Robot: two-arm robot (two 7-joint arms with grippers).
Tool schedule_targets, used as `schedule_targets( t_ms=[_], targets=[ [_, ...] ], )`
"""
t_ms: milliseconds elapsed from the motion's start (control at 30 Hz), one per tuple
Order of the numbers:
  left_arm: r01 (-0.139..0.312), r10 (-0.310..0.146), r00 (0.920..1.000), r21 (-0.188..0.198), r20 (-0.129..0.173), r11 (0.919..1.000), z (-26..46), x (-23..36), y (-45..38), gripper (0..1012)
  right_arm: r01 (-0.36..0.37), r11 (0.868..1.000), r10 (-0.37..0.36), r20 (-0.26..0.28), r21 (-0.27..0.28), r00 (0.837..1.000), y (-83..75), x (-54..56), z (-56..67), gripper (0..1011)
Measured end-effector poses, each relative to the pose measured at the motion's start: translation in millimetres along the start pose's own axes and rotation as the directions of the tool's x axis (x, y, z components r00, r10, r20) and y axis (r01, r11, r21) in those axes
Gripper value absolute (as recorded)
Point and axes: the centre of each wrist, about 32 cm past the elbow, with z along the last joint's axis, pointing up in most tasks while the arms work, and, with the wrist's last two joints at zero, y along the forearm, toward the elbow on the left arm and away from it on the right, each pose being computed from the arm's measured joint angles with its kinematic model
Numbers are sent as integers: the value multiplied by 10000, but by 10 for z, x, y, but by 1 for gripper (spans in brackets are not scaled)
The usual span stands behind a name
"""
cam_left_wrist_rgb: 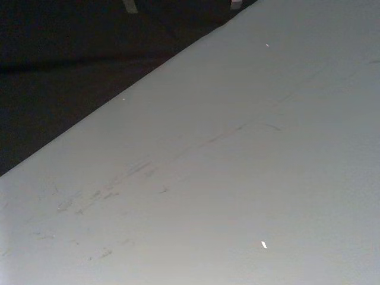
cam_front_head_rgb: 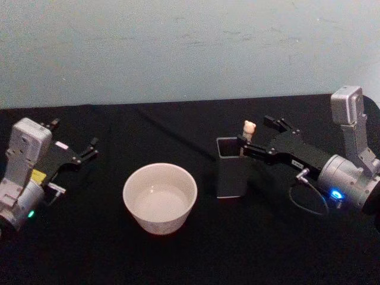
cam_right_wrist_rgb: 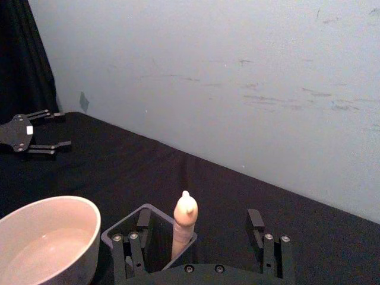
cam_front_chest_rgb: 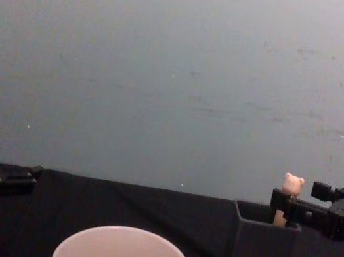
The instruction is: Pick up the stirring spoon with one hand, stir inside the cup, then place it back in its original position.
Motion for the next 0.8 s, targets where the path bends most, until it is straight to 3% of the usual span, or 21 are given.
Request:
schedule_targets(
  t_ms=[800],
  targets=[
    [0, 0, 10000, -1, 0, 10000, 0, 0, 0, 1001, -164, 9996, 152, -492, -245, 9987, 85, 27, 21, 1002]
  ],
)
